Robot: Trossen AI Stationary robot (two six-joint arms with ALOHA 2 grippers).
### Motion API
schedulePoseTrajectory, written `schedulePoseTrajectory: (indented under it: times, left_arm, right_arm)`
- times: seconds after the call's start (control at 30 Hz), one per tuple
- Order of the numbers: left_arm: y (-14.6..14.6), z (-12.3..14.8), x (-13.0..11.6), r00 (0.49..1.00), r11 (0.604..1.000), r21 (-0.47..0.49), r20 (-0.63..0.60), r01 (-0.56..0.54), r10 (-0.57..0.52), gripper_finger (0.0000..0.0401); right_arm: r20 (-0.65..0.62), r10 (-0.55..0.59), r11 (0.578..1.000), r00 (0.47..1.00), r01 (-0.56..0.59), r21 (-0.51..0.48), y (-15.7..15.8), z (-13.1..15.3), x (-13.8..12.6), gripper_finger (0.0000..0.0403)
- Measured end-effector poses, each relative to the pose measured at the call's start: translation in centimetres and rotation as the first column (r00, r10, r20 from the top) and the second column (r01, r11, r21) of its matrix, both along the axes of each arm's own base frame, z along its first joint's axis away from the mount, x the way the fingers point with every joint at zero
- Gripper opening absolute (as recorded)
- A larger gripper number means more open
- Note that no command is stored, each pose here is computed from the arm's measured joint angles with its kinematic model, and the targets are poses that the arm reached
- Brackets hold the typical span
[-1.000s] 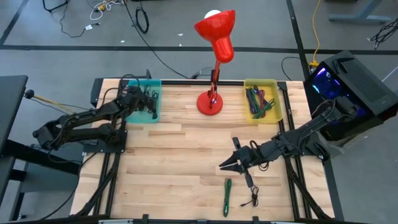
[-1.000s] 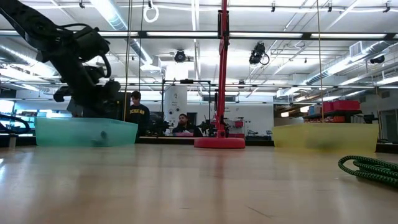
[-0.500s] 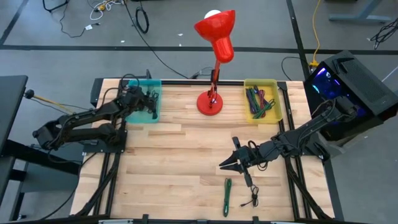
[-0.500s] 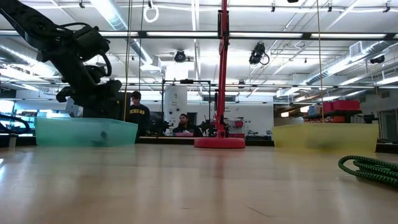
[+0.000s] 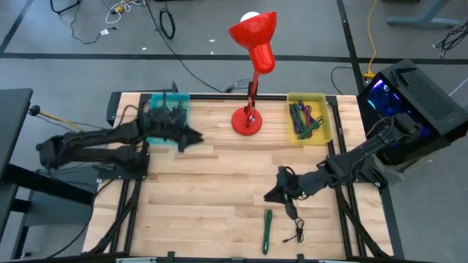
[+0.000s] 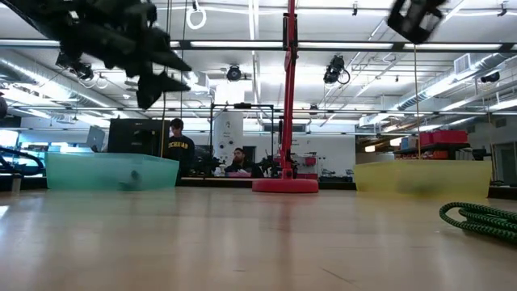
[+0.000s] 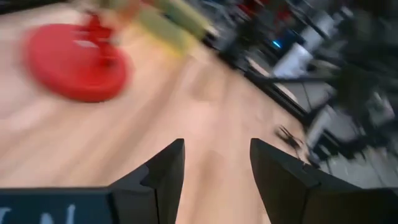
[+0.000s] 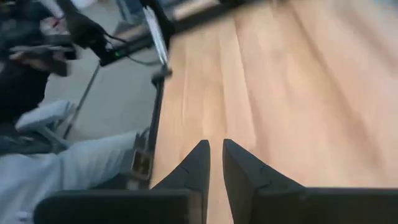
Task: Pick & Place USB Port
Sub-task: Put the black USB cable into the green bin
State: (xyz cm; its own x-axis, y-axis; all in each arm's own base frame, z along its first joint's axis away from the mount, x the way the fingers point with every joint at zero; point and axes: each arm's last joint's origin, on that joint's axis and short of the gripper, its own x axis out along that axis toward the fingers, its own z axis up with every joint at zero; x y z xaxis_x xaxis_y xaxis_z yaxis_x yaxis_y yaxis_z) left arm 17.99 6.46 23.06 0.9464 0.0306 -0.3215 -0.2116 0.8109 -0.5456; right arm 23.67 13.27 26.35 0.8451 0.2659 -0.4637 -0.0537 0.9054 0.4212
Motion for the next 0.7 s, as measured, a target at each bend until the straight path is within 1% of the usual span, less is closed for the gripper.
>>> schedulePoseTrajectory:
  times: [0.1, 0.2, 0.27, 0.33, 0.43, 0.5, 0.6, 0.7]
  left_arm:
    - [-3.3, 0.4, 1.1, 0.998, 0.996, 0.066, 0.033, 0.060, -0.062, 0.0179]
    - [-6.5, 0.8, 1.5, 0.995, 0.990, 0.125, 0.062, 0.070, -0.078, 0.0177]
    - [-8.4, 0.9, 1.4, 0.994, 0.985, 0.158, 0.071, 0.072, -0.084, 0.0177]
    - [-10.1, 0.9, 1.2, 0.994, 0.981, 0.182, 0.077, 0.068, -0.083, 0.0177]
    - [-12.3, 0.9, 0.6, 0.992, 0.978, 0.193, 0.086, 0.076, -0.094, 0.0177]
    - [-13.7, 0.8, 0.2, 0.990, 0.977, 0.194, 0.090, 0.085, -0.104, 0.0177]
    - [-15.4, 0.8, -0.4, 0.989, 0.979, 0.190, 0.116, 0.070, -0.093, 0.0177]
    - [-17.1, 0.7, -0.7, 0.986, 0.979, 0.199, 0.146, 0.049, -0.079, 0.0177]
  right_arm:
    - [-0.130, -0.040, 0.994, 0.991, 0.052, 0.093, 0.9, -1.1, -0.7, 0.0048]
    - [-0.223, -0.070, 0.974, 0.972, 0.114, 0.194, 2.0, -1.7, -1.4, 0.0045]
    - [-0.295, -0.081, 0.959, 0.952, 0.155, 0.236, 2.9, -2.3, -1.9, 0.0039]
    - [-0.341, -0.080, 0.947, 0.937, 0.178, 0.266, 3.9, -2.9, -2.3, 0.0028]
    - [-0.414, -0.060, 0.929, 0.908, 0.202, 0.309, 5.4, -4.0, -2.8, 0.0007]
    - [-0.457, -0.032, 0.918, 0.889, 0.207, 0.339, 6.6, -4.8, -3.1, 0.0005]
    - [-0.482, 0.018, 0.898, 0.876, 0.198, 0.393, 8.4, -5.8, -3.4, 0.0008]
    - [-0.565, 0.028, 0.883, 0.825, 0.244, 0.400, 9.5, -7.0, -4.1, 0.0004]
